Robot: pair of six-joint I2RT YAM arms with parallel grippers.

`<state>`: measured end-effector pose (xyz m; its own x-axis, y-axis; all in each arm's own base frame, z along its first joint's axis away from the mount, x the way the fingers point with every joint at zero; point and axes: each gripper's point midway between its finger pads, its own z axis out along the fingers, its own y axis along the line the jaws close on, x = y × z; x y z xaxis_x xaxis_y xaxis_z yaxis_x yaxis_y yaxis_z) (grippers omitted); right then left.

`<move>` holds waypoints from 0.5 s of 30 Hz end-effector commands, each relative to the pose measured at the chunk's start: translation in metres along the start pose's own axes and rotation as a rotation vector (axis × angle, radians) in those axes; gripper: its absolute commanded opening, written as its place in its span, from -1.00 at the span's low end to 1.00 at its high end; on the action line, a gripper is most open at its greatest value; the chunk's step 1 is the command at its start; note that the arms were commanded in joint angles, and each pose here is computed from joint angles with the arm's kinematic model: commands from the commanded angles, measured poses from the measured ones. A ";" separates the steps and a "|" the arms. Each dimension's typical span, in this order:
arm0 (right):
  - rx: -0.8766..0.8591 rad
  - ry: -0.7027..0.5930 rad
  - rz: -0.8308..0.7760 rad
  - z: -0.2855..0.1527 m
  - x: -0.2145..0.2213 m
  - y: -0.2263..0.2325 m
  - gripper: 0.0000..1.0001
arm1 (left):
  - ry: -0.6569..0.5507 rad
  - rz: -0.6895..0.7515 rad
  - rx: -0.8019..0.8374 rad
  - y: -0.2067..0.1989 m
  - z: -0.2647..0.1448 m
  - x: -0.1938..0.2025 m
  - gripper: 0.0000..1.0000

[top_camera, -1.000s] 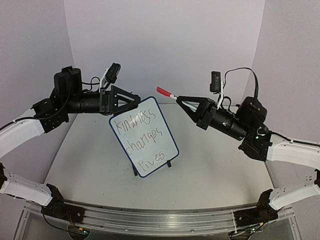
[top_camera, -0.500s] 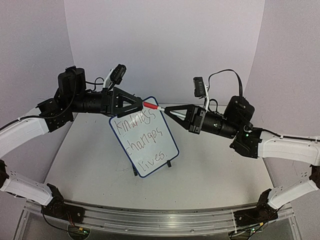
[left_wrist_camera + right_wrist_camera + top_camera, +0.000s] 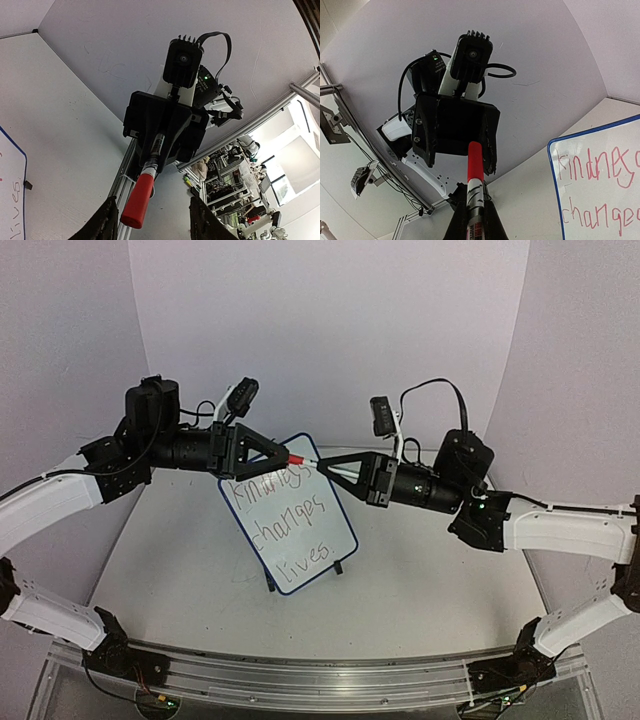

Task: Write a sentence on the whiteboard
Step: Insert the whiteboard marker without the cap into the pen cap.

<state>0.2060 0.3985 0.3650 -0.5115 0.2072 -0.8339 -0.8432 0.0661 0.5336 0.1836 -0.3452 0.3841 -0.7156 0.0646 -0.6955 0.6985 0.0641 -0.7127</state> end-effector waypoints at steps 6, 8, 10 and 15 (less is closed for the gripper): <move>-0.056 -0.025 -0.027 0.006 -0.019 0.015 -1.00 | -0.020 0.041 0.020 -0.014 -0.002 -0.014 -0.29; -0.057 -0.020 -0.028 0.007 -0.018 0.015 -1.00 | -0.021 0.040 0.017 -0.013 -0.001 -0.014 -0.36; -0.059 -0.015 -0.027 0.007 -0.017 0.015 -1.00 | -0.019 0.039 0.015 -0.012 -0.001 -0.014 -0.45; -0.060 -0.007 -0.024 0.009 -0.016 0.014 -1.00 | -0.010 0.033 0.006 -0.008 0.001 -0.012 -0.85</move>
<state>0.2045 0.4029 0.3684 -0.5147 0.1918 -0.8356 -0.8458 0.0461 0.5315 0.1862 -0.3478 0.3802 -0.7237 0.0734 -0.6862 0.6901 0.0720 -0.7201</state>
